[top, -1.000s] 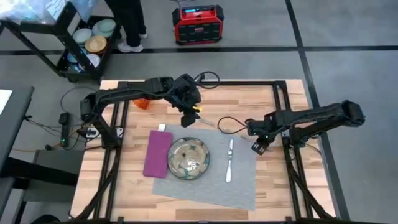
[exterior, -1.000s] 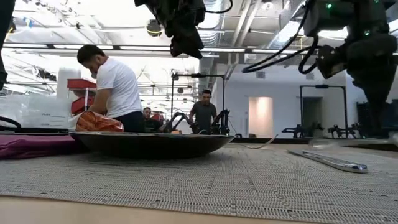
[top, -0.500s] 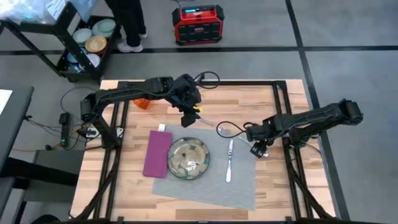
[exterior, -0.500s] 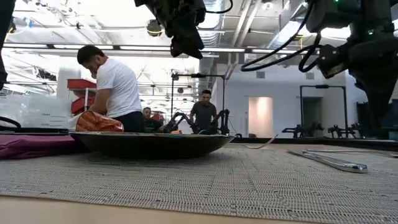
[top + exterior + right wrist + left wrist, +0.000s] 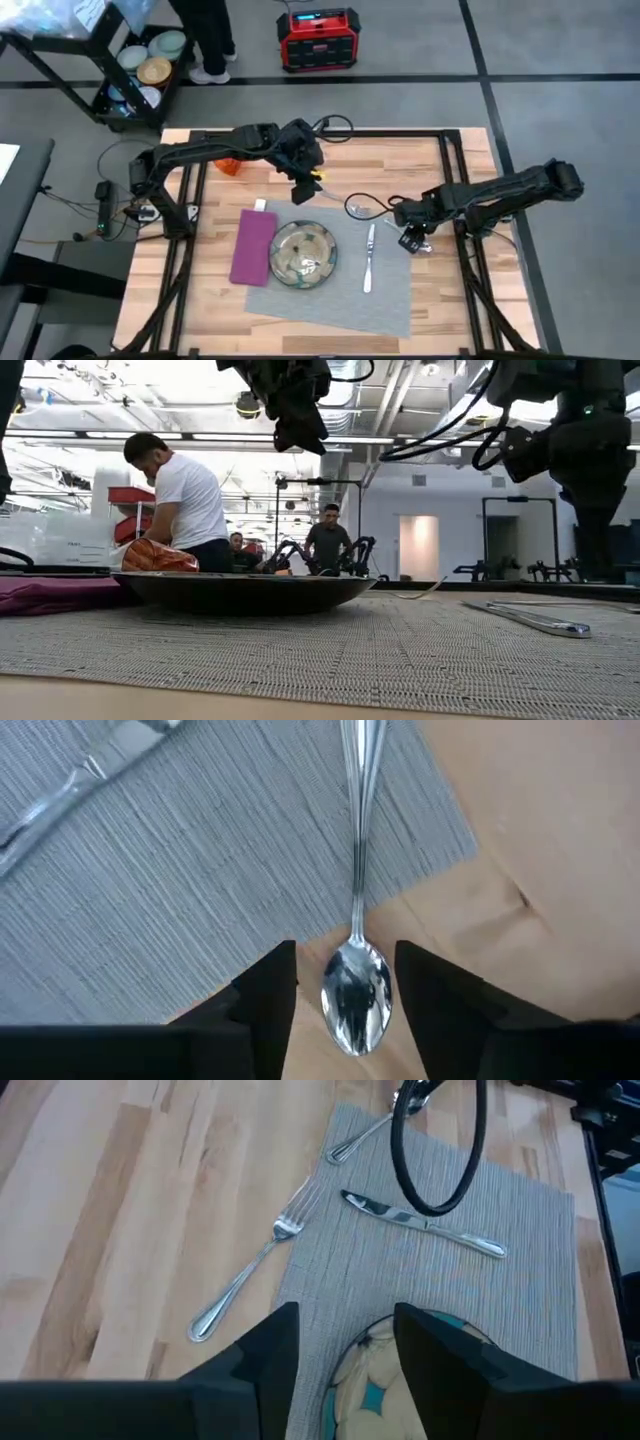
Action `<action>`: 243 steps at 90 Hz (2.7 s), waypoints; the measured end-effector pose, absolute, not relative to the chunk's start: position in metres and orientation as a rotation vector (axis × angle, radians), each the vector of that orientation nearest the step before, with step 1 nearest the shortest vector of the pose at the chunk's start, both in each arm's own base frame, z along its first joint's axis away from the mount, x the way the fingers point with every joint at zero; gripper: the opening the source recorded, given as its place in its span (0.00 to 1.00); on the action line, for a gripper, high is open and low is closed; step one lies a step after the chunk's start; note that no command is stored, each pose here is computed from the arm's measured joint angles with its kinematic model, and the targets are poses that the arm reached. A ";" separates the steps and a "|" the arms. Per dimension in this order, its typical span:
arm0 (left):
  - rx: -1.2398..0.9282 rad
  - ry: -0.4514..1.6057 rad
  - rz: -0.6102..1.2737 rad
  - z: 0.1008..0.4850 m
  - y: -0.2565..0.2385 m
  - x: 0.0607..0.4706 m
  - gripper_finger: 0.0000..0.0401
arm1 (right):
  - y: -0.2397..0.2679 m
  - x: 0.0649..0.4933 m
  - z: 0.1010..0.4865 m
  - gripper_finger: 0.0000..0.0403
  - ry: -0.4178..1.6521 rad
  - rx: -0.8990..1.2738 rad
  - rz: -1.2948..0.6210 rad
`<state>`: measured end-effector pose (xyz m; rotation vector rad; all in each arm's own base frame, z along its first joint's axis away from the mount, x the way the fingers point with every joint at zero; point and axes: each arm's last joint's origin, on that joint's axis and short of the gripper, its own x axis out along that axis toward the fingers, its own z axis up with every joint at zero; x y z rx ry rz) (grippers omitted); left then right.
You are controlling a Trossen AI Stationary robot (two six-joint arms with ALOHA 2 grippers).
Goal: Set table place
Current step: Put the silver spoon to the right of the silver table knife on the table mat
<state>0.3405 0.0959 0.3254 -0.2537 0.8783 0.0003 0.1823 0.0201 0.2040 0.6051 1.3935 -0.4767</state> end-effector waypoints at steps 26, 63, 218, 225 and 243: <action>-0.265 0.881 0.005 0.325 0.096 0.340 0.37 | 0.035 0.181 0.204 0.03 1.436 0.613 -0.382; -0.261 0.880 0.003 0.325 0.096 0.340 0.37 | 0.063 0.174 0.203 0.00 1.526 0.637 -0.205; -0.255 0.855 0.026 0.327 0.097 0.342 0.37 | -0.055 0.164 0.145 0.00 0.964 0.993 -1.106; -0.251 0.855 0.024 0.327 0.097 0.342 0.37 | -0.064 0.160 0.145 0.00 0.952 1.003 -1.140; -0.254 0.865 0.024 0.326 0.097 0.342 0.37 | -0.076 0.151 0.144 0.00 0.973 1.024 -1.210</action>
